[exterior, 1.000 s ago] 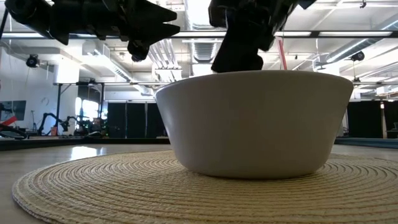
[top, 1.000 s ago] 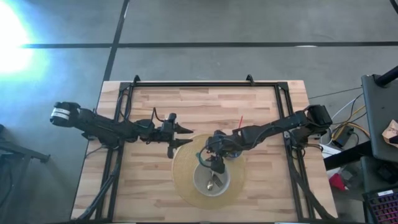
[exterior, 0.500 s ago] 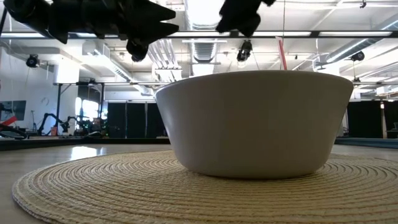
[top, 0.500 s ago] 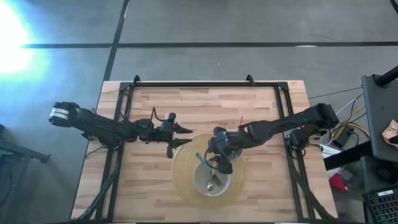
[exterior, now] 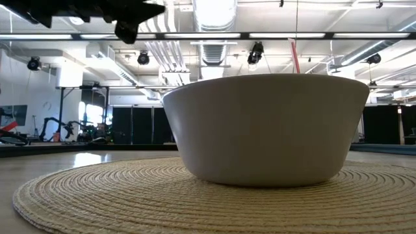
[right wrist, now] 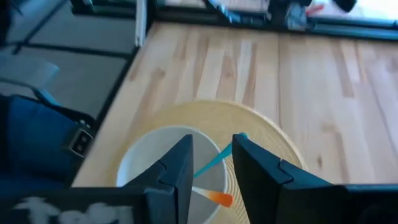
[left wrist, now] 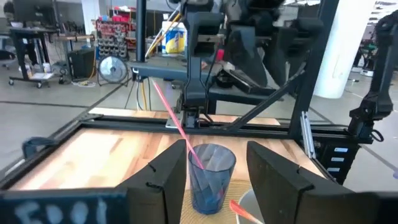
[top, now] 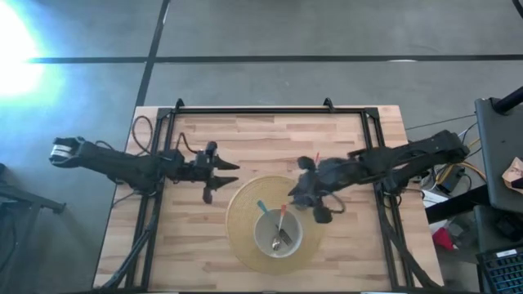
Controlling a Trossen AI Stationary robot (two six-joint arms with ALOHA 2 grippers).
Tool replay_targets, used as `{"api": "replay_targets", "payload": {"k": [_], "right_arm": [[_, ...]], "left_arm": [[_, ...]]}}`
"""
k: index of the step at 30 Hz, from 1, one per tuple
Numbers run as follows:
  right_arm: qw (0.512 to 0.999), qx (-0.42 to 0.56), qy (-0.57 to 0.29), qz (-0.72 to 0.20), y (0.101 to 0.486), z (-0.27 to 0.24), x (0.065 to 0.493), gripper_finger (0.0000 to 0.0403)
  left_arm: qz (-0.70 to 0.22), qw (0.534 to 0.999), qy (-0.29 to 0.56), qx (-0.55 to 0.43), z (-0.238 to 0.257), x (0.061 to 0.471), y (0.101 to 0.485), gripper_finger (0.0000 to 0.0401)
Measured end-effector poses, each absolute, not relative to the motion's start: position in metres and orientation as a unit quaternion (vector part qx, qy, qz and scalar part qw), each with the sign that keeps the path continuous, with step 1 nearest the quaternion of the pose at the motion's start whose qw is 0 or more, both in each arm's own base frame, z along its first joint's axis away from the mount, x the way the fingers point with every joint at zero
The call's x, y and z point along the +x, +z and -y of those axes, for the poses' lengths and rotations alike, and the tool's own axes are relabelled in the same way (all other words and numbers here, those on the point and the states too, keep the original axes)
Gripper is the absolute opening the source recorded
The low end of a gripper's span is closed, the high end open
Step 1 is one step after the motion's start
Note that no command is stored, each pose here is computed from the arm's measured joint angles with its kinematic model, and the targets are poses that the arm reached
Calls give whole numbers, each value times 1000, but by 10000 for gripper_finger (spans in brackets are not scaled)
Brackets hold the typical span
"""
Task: Pick & Place Utensil
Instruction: Return to Home Position
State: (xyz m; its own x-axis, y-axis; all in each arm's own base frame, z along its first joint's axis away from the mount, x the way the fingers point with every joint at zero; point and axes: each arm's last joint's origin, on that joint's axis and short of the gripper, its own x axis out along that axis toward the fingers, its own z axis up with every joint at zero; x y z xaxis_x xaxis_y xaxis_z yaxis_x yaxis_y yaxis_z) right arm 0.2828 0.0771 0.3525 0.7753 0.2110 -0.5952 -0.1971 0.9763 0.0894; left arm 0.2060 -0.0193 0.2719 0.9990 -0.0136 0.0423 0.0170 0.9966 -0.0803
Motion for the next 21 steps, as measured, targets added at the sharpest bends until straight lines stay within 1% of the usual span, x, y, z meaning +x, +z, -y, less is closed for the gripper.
{"api": "replay_targets", "payload": {"k": [5,9,11,16,21], "right_arm": [[956,12,118,-267,378,-72,253,92],[963,12,126,-238,392,-70,232,79],[968,8,111,-225,396,-69,221,71],[975,-5,71,-211,393,-66,198,49],[977,11,33,-209,377,-60,179,23]], "left_arm": [[11,999,-6,-29,17,185,280,135],[-1,1000,-6,-25,15,169,283,98],[-1,1000,-6,-19,15,162,285,75],[-4,1000,-5,-4,12,142,289,10],[-8,1000,-4,-4,10,122,290,4]]}}
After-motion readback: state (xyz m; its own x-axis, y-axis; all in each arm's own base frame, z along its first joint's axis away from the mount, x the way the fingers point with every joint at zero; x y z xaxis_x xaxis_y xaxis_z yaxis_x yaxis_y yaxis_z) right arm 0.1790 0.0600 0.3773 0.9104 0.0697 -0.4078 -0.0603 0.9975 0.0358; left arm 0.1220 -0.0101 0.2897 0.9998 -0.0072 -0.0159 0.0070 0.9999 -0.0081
